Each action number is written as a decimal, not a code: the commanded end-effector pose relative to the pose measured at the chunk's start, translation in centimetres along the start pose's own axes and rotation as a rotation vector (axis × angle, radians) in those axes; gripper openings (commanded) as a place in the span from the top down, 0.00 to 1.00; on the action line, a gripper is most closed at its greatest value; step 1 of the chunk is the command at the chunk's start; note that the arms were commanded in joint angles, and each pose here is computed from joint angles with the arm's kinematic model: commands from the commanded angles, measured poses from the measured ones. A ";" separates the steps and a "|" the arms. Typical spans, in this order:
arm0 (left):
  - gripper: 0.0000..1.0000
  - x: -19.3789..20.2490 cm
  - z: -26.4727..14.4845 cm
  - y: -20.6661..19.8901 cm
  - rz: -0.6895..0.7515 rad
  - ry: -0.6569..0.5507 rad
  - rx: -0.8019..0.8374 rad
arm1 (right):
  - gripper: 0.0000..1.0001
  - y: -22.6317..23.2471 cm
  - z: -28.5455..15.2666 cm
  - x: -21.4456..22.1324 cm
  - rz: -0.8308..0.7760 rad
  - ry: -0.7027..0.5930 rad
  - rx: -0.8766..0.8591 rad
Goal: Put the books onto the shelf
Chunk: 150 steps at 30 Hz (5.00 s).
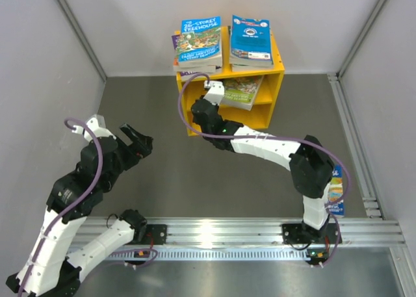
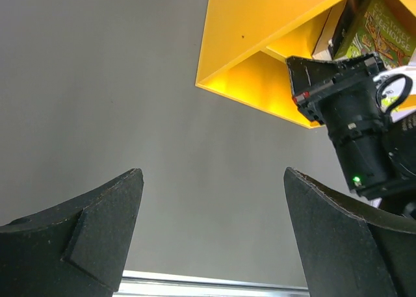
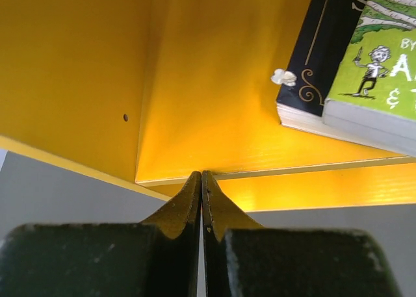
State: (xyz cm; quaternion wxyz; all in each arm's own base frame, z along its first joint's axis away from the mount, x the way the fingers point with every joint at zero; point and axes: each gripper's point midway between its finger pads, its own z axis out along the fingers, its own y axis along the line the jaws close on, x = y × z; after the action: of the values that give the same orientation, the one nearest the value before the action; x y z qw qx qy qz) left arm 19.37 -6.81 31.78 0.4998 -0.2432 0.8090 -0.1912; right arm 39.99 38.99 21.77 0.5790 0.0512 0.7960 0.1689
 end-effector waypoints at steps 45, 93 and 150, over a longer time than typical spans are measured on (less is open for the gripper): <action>0.06 3.5 -0.5 2.4 -0.062 0.076 0.006 | 0.30 -16.6 2.0 -3.5 -0.208 -0.230 0.523; 0.11 14.8 13.1 -8.1 0.083 0.372 0.369 | 0.00 -42.4 -24.7 10.3 0.430 1.060 0.836; 0.10 44.0 12.8 -18.9 0.301 1.053 0.531 | 0.05 -36.4 -24.9 17.1 0.583 0.939 0.655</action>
State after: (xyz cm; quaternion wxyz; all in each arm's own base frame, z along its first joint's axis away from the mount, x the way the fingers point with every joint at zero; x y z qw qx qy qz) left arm 19.42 -47.58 5.32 0.1212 0.1372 0.9076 -0.3778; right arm 13.37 4.26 2.47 0.0218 0.3511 0.9342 0.0590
